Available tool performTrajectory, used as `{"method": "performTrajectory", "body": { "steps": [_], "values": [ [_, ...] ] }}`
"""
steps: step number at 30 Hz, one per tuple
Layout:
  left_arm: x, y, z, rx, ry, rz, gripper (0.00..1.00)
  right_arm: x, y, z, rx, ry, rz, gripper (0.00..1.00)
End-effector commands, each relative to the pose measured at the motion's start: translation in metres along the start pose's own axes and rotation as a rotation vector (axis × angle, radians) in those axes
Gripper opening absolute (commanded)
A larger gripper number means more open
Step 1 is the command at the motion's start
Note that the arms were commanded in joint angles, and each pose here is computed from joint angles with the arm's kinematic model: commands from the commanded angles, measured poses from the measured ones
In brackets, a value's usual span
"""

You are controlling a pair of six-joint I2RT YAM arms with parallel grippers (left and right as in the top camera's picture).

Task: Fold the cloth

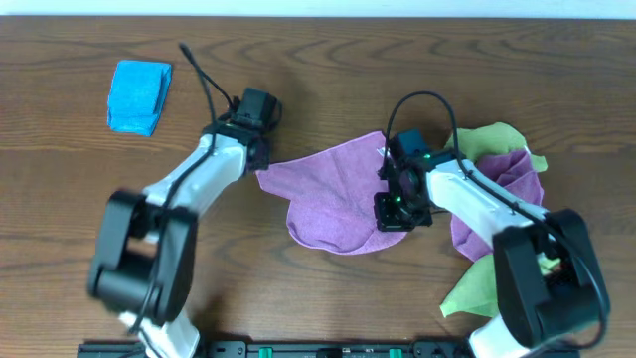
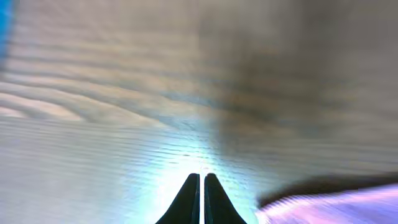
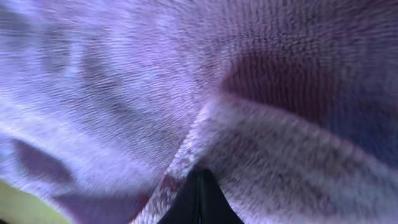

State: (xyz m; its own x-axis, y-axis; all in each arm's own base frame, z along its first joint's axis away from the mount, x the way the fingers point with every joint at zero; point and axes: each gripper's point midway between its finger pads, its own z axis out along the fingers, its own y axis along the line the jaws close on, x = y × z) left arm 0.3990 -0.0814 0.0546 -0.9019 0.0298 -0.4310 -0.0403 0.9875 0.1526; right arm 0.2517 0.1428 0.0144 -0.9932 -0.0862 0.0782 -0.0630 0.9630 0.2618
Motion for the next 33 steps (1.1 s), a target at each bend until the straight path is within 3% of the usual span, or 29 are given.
{"method": "performTrajectory", "body": {
  "steps": [1,2,3,4,6,9,15,22,27,33],
  "values": [
    [-0.034,-0.006,-0.050,0.108,-0.118,-0.085,0.06,-0.013,0.022,-0.044,-0.051,-0.136,-0.057,0.02],
    [-0.036,-0.021,-0.065,0.213,-0.123,-0.085,0.06,-0.012,0.026,-0.061,-0.063,-0.185,-0.075,0.01],
    [-0.035,-0.030,-0.071,0.276,-0.118,-0.080,0.06,-0.012,0.028,-0.070,-0.070,-0.213,-0.087,0.10],
    [-0.033,-0.039,-0.073,0.325,-0.105,-0.075,0.06,-0.012,0.028,-0.077,-0.065,-0.241,-0.094,0.26],
    [-0.026,-0.048,-0.068,0.362,-0.074,-0.066,0.06,-0.015,0.024,-0.089,-0.029,-0.296,-0.099,0.36],
    [-0.010,-0.062,-0.044,0.398,0.015,-0.063,0.06,-0.023,0.009,-0.096,0.055,-0.347,-0.109,0.42],
    [0.010,-0.106,-0.018,0.597,0.142,-0.070,0.06,-0.038,-0.007,-0.080,0.133,-0.325,-0.230,0.39],
    [0.022,-0.124,-0.017,0.655,0.196,-0.069,0.06,-0.057,-0.031,-0.057,0.172,-0.296,-0.207,0.36],
    [0.041,-0.134,-0.020,0.606,0.232,-0.015,0.05,-0.058,-0.037,-0.051,0.157,-0.276,-0.183,0.29],
    [0.040,-0.141,-0.013,0.430,0.131,0.043,0.05,-0.054,-0.024,-0.049,0.073,-0.263,-0.178,0.29]
  ]
}}
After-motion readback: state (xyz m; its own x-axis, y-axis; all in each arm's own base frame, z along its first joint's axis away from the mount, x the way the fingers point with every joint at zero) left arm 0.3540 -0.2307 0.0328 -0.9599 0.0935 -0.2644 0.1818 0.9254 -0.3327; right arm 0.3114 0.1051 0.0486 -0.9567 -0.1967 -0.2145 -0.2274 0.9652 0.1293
